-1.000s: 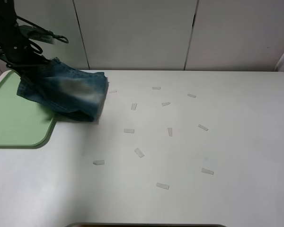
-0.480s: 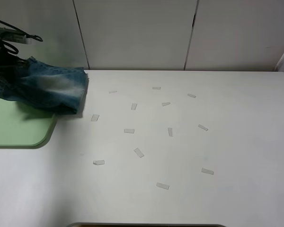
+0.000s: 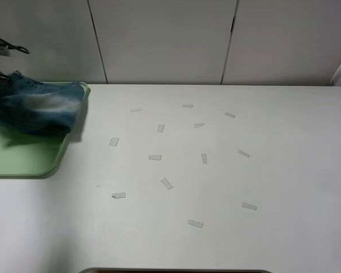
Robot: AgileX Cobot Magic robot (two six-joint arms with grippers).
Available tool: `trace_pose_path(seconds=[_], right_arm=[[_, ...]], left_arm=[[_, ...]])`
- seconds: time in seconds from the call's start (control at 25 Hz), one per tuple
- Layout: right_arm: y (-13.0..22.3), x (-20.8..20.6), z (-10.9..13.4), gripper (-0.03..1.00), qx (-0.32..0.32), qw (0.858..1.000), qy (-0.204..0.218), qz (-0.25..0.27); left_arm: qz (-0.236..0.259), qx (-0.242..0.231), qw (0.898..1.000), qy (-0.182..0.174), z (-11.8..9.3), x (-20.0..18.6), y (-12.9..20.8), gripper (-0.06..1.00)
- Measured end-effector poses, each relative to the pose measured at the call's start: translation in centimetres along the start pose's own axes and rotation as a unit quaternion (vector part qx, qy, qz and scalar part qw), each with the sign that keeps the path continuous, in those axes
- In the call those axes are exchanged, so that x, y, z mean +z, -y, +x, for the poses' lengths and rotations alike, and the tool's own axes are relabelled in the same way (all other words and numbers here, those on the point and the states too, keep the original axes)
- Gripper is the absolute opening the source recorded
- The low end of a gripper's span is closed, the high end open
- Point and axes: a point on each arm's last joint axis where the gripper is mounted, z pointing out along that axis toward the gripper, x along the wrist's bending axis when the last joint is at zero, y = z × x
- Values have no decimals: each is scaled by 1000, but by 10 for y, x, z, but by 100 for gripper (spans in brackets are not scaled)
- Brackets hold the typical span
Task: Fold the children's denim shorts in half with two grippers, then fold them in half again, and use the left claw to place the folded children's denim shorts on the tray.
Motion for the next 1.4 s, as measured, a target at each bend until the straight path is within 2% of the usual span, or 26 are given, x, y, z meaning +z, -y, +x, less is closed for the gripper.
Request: trace_pose_path(seconds=[0.24, 0.72, 0.76, 0.84, 0.88, 0.92, 1.0, 1.12, 1.4], right_arm=[[0, 0, 0, 69, 0, 1000, 0, 0], [0, 0, 0, 69, 0, 1000, 0, 0], [0, 0, 0, 69, 0, 1000, 0, 0], [0, 0, 0, 69, 0, 1000, 0, 0], [0, 0, 0, 69, 0, 1000, 0, 0], [0, 0, 0, 69, 0, 1000, 0, 0], [0, 0, 0, 69, 0, 1000, 0, 0], [0, 0, 0, 69, 0, 1000, 0, 0], [0, 0, 0, 69, 0, 1000, 0, 0]], left_arm=[[8, -14, 1000, -12, 28, 5, 9, 19], [-7, -32, 999, 9, 25, 5, 7, 19], [-11, -33, 999, 12, 24, 5, 6, 25], [-19, -35, 999, 14, 24, 5, 4, 50], [-26, -37, 999, 14, 24, 5, 3, 74], [-26, -37, 999, 14, 24, 5, 3, 74], [-34, -41, 998, 14, 24, 5, 2, 86], [-48, -45, 998, 13, 24, 4, -1, 96], [-49, -61, 997, 24, 22, 4, -1, 99]])
